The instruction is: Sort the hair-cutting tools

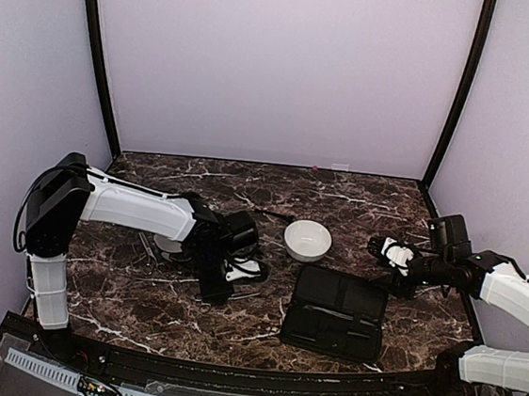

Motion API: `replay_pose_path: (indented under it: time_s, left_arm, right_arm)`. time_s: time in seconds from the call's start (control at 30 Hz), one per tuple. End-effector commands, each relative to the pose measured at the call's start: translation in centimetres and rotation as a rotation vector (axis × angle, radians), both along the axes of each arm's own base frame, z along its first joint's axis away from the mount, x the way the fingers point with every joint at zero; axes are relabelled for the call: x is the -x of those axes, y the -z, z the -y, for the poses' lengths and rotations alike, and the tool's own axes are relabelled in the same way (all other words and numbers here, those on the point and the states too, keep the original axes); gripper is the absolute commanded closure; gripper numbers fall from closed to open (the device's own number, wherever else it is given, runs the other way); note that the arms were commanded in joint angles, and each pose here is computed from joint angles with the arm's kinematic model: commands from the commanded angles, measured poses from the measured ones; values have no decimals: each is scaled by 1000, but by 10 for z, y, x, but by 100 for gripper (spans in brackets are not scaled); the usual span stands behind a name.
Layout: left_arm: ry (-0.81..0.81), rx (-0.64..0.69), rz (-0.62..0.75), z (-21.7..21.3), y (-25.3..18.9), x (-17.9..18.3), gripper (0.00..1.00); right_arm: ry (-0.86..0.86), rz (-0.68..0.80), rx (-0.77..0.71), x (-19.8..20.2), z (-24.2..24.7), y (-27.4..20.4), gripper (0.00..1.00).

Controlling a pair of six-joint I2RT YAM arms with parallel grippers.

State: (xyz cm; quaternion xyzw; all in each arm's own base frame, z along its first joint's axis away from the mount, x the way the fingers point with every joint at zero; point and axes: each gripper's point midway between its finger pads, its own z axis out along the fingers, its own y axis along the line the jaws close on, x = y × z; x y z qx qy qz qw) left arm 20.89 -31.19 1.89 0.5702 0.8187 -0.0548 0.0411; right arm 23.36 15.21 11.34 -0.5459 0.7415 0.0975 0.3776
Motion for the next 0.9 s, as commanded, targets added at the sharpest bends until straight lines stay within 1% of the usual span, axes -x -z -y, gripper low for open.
replay_pose_path:
  time_s: [0.0, 0.1, 0.2, 0.27, 0.43, 0.57, 0.7, 0.87]
  left_arm:
    - [-20, -87, -13, -21, 13, 6, 79]
    - [-19, -90, 3, -21, 16, 3, 86]
    - [-17, -66, -16, -14, 12, 6, 93]
    - [-4, -34, -10, -2, 1, 6, 95]
    - [66, 33, 87, 30, -41, 0, 100]
    - [147, 93, 128, 57, -66, 4, 100]
    - [222, 148, 120, 79, -80, 17, 100]
    - [279, 122, 121, 95, -75, 26, 100]
  right_arm:
    - [15, 47, -14, -8, 0, -12, 51]
    - [15, 54, -16, -7, 0, -13, 51]
    - [14, 54, -16, -7, 0, -13, 51]
    - [17, 61, -15, -8, 1, -14, 51]
    - [20, 65, -15, -8, 1, -15, 51]
    - [24, 66, -11, -9, 2, -15, 51]
    - [23, 67, -11, -8, 2, -15, 51]
    - [55, 86, -7, -13, 5, -22, 50]
